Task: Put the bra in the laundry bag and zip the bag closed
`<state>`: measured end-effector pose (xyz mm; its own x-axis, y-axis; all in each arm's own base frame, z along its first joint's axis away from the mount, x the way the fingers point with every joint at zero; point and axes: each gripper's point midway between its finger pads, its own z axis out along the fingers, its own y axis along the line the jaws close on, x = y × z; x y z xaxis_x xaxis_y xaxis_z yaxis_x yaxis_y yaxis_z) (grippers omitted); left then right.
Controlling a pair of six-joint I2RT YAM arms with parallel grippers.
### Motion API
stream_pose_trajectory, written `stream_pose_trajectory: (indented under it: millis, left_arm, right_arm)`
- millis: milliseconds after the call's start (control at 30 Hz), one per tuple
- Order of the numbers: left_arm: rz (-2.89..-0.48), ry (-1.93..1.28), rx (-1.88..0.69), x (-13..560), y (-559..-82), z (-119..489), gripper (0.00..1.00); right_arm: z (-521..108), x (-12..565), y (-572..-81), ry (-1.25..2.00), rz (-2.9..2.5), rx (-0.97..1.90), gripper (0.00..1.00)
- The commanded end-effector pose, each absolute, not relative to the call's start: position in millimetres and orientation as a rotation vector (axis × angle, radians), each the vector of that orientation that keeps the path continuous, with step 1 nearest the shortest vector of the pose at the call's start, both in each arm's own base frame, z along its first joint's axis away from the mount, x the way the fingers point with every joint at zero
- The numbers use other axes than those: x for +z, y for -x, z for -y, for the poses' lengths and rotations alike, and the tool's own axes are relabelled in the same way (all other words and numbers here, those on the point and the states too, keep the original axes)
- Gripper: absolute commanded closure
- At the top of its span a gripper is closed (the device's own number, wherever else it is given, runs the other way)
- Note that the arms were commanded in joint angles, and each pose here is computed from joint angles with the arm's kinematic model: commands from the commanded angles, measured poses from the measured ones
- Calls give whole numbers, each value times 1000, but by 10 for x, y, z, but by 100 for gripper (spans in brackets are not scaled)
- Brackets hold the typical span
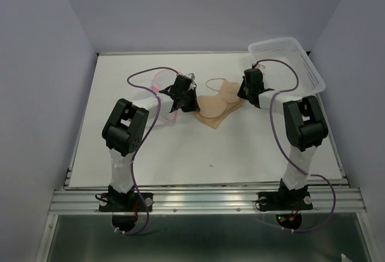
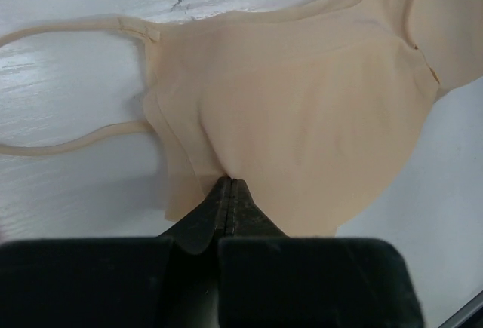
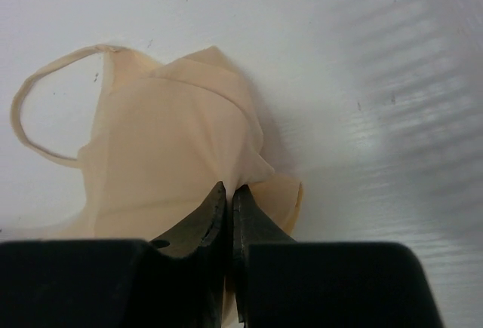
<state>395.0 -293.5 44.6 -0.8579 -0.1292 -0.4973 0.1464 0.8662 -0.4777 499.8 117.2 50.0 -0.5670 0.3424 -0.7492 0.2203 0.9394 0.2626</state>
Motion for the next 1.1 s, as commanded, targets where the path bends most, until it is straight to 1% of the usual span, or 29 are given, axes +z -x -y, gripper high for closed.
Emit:
stream_pose_trajectory:
  millis: [0, 133, 200, 300, 433, 500, 533, 567, 600, 633, 667, 733, 1000, 1033, 1067]
  left_arm:
    - [-2473, -20, -716, 551, -4034, 3025, 100]
    - [-2471, -9, -719, 565, -4029, 3029, 100]
    - [-2467, -8, -729, 584, -4031, 3051, 100]
    - [-2461, -9, -744, 618, -4036, 3070, 100]
    - [-2448, 0, -753, 692, -4023, 3078, 100]
    - [-2441, -2, -762, 734, -4013, 3094, 100]
    - [-2441, -5, -764, 737, -4004, 3101, 100]
    - [-2440, -2, -764, 749, -4004, 3098, 100]
    - [-2437, 4, -766, 765, -4003, 3097, 100]
    - [-2438, 6, -768, 768, -3995, 3102, 100]
    - [-2439, 9, -771, 773, -3983, 3099, 100]
    - [-2440, 8, -778, 781, -3960, 3104, 100]
    - [-2438, -1, -819, 858, -3902, 3166, 100]
    - [-2438, -6, -826, 873, -3890, 3176, 100]
    - [-2439, -4, -828, 876, -3878, 3179, 100]
  right_arm:
    - [-1135, 1092, -5069, -309, -2062, 186, 98]
    - [-1216, 1400, -4976, -188, -1985, 117, 98]
    - [-1391, 1535, -4894, -48, -1949, 78, 98]
    - [-1453, 1600, -4821, 23, -1922, -68, 96]
    - [-1489, 1596, -4740, 116, -1899, -264, 96]
    - [-1573, 1598, -4681, 203, -1865, -329, 96]
    - [-1601, 1702, -4701, 212, -1806, -353, 96]
    - [-1581, 1643, -4646, 231, -1814, -400, 96]
    - [-1587, 1715, -4654, 194, -1774, -416, 96]
    - [-1428, 1779, -4607, 96, -1751, -515, 96]
    - [-1365, 1781, -4606, 59, -1736, -557, 95]
    - [-1333, 1857, -4579, -11, -1676, -560, 93]
    - [-1529, 2005, -4428, 18, -1511, -499, 90]
    - [-1485, 2007, -4409, 4, -1488, -520, 89]
    - [-1514, 2015, -4364, 62, -1468, -578, 89]
